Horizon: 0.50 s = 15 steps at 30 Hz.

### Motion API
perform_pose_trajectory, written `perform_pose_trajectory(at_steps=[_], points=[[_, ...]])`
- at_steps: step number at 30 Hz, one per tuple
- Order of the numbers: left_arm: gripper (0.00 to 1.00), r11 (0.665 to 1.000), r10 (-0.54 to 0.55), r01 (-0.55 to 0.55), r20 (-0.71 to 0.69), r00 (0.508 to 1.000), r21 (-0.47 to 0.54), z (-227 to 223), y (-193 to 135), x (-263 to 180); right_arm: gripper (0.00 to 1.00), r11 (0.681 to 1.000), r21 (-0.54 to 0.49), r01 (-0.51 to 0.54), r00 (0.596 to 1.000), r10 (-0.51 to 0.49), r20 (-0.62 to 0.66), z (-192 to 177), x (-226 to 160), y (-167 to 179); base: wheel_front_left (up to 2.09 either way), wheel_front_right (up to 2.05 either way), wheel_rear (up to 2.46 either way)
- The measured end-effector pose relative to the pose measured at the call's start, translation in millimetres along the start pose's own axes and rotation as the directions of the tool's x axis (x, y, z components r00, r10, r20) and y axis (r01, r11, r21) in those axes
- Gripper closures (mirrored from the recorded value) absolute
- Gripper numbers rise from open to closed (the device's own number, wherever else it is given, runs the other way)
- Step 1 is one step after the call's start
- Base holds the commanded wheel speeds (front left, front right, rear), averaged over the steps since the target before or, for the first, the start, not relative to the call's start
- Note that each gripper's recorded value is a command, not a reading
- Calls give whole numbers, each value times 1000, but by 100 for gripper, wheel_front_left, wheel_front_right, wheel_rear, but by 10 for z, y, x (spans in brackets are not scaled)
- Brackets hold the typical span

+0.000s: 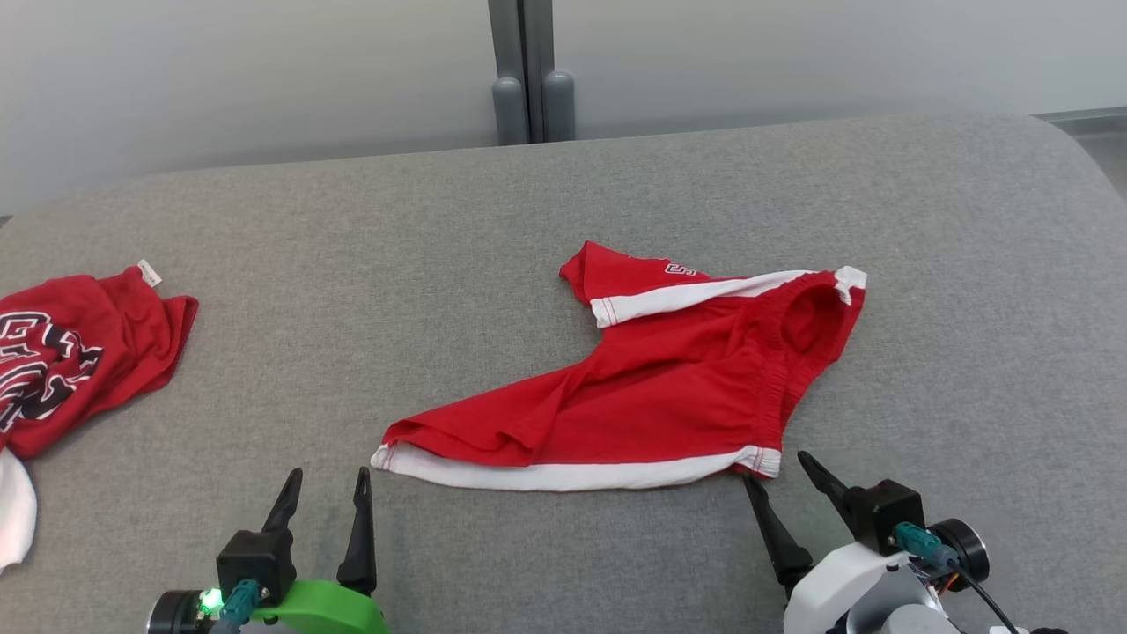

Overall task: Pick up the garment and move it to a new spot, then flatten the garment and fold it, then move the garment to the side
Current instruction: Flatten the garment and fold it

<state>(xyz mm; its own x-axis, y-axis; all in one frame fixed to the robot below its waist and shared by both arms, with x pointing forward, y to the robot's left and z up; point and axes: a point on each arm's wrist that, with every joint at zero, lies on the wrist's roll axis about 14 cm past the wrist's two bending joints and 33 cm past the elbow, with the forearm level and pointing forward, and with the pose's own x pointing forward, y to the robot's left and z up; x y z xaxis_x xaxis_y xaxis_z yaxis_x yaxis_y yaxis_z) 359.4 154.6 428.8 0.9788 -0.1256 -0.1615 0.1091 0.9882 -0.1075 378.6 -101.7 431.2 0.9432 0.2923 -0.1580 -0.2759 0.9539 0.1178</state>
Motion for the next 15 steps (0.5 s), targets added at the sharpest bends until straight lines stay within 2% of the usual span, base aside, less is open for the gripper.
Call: perform_pose_trajectory(at_steps=[4,5,7,8,11,12,15], points=[[0,1000,16,-16,-10,1000,-4,-36,56,-40,0,999,-20,-32,999,32,-30,-71,85,75,0,0,0],[0,1000,21,-21,-14,1000,-6,-48,69,-50,7,999,-24,-36,999,35,-38,-88,103,79,0,0,0],[0,1000,29,-30,-23,999,-9,-80,95,-68,50,999,-28,-32,998,31,-51,-126,120,61,0,0,0],[0,999,34,-35,-27,999,-11,-93,109,-76,55,999,-26,-29,998,28,-58,-145,128,47,0,0,0],[0,999,40,-41,-37,999,-17,-124,125,-86,96,999,-27,-31,997,29,-65,-164,158,44,0,0,0],[0,999,41,-42,-40,998,-20,-136,127,-85,100,999,-31,-32,997,30,-68,-172,165,43,0,0,0],[0,999,38,-40,-51,998,-26,-169,117,-77,100,999,-30,-30,997,28,-66,-168,192,32,0,0,0]])
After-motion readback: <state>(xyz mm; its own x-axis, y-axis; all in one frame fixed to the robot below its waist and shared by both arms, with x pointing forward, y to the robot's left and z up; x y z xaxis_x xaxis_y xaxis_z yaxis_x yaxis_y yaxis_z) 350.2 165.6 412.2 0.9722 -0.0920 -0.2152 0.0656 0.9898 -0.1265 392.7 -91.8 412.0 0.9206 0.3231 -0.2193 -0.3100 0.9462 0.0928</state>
